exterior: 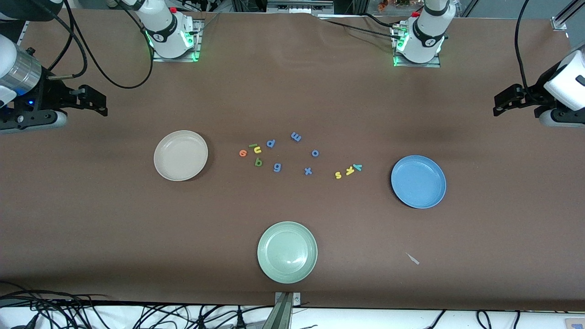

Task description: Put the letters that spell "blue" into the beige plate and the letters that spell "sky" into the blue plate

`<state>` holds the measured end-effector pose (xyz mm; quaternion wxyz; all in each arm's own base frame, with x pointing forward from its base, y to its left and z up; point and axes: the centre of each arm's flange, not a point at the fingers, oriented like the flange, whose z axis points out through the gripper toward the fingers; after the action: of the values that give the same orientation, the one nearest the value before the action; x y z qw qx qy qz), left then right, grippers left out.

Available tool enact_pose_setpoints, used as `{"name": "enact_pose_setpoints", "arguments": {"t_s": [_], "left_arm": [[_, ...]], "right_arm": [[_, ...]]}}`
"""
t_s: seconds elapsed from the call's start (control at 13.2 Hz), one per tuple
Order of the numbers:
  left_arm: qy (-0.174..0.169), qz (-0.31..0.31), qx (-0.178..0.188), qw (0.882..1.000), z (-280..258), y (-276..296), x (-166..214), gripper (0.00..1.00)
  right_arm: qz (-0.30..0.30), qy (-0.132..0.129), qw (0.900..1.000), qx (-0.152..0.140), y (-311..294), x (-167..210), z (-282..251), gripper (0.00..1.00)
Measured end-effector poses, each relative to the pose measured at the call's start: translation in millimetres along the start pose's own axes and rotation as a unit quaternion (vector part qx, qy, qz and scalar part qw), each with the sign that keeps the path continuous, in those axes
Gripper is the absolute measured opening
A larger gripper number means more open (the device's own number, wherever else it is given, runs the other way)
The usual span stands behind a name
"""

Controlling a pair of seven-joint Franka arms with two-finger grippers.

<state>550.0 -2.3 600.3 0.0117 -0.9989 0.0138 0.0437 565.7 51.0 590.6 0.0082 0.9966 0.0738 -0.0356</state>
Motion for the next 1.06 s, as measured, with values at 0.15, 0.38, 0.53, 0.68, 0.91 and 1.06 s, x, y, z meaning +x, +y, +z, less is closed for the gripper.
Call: {"name": "enact_pose_setpoints", "arguments": {"t_s": [0.15, 0.38, 0.53, 0.68, 0.91, 1.06], "left_arm": [[-0.001, 0.000, 0.000, 1.000, 0.2, -0.5, -0.2, 1.00], [-0.001, 0.000, 0.000, 1.000, 0.2, 0.1, -0.3, 1.00], [-0.001, 0.001, 0.000, 1.000, 0.2, 1.6, -0.3, 1.00], [-0.001, 0.001, 0.000, 1.000, 0.2, 1.7, -0.3, 1.00], [-0.001, 0.002, 0.000, 1.000, 0.2, 1.7, -0.3, 1.00], [-0.001, 0.001, 0.000, 1.000, 0.2, 1.4, -0.3, 1.00]], "right_arm": [[0.000, -0.007, 1.000, 0.000, 0.0, -1.5, 1.3, 1.00], [0.000, -0.010, 1.000, 0.001, -0.1, -2.1, 1.7, 1.00], [0.000, -0.010, 1.000, 0.001, -0.1, -2.2, 1.8, 1.00], [0.000, -0.010, 1.000, 0.001, -0.1, -2.2, 1.8, 1.00], [0.000, -0.011, 1.000, 0.001, -0.1, -2.3, 1.9, 1.00], [0.000, -0.011, 1.000, 0.001, -0.1, -2.3, 1.9, 1.00]]}}
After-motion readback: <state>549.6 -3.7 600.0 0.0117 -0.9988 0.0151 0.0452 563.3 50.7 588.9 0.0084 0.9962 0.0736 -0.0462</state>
